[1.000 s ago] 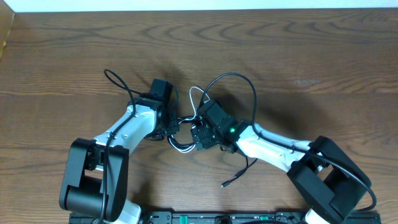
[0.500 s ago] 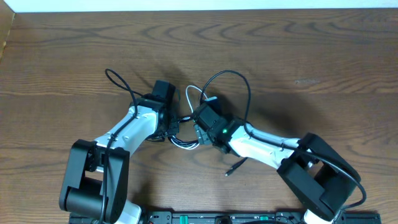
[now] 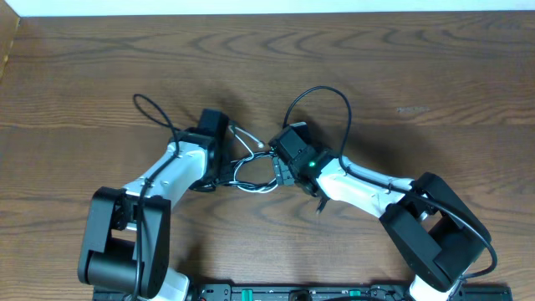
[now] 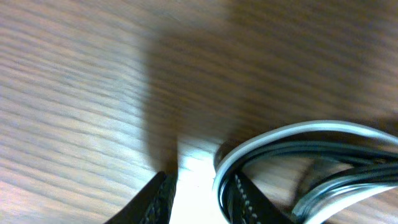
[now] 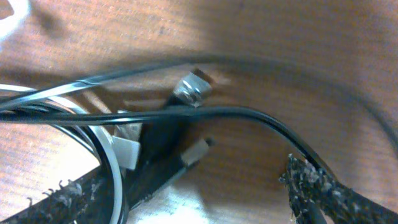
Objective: Untangle cables
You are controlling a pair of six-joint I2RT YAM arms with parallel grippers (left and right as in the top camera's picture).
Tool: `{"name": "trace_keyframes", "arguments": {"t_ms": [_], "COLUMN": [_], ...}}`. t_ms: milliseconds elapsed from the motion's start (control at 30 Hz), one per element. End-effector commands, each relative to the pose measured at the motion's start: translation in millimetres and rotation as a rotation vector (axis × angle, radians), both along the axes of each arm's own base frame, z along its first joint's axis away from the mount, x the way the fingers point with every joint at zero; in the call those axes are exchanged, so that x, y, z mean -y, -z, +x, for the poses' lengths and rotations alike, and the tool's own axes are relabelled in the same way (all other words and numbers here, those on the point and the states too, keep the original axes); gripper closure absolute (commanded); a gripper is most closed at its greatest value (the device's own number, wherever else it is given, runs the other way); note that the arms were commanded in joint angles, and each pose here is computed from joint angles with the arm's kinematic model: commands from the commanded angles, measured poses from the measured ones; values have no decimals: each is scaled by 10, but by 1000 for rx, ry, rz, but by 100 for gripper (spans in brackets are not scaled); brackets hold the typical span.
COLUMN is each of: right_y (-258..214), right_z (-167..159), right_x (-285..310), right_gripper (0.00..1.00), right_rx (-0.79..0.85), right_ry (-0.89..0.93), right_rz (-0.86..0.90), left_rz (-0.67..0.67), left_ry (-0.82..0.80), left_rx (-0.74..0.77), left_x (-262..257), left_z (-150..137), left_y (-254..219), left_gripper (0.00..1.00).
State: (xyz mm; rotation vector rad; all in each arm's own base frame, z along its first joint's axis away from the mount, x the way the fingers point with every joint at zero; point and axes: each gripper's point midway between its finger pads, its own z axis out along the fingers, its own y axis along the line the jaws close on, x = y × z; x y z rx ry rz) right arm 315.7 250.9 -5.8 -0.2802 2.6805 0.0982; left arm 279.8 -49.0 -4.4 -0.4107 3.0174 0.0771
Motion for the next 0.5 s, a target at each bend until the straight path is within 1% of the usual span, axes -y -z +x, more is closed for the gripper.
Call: {"name": "trace_keyframes", "arguments": {"t_ms": [0, 100, 267, 333, 433, 467], "right_y": [636, 638, 637, 637, 637, 636], "right_z": [-403, -411, -409, -409, -407, -402], "right_x": [402, 392, 394, 396, 425, 443], "right_gripper": [16, 16, 16, 16, 16, 16], "right_rx": [-211, -214, -213, -213, -209, -205], "right_ry": [0, -8, -8, -7, -3, 0], "right_rz": [-91, -89, -90, -91, -105, -115], "left_rz": [74, 0, 14, 93, 288, 314], "left_ry": [5, 59, 52, -18, -135, -162], "left_rx": [-64, -77, -76, -68, -58, -59], "left_x": [-219, -84, -113, -256, -618, -682], "left_z": [-163, -175, -174, -181, -239, -261], "left_y": [145, 158, 156, 140, 51, 34], "left_gripper": [68, 69, 69, 68, 68, 68]}}
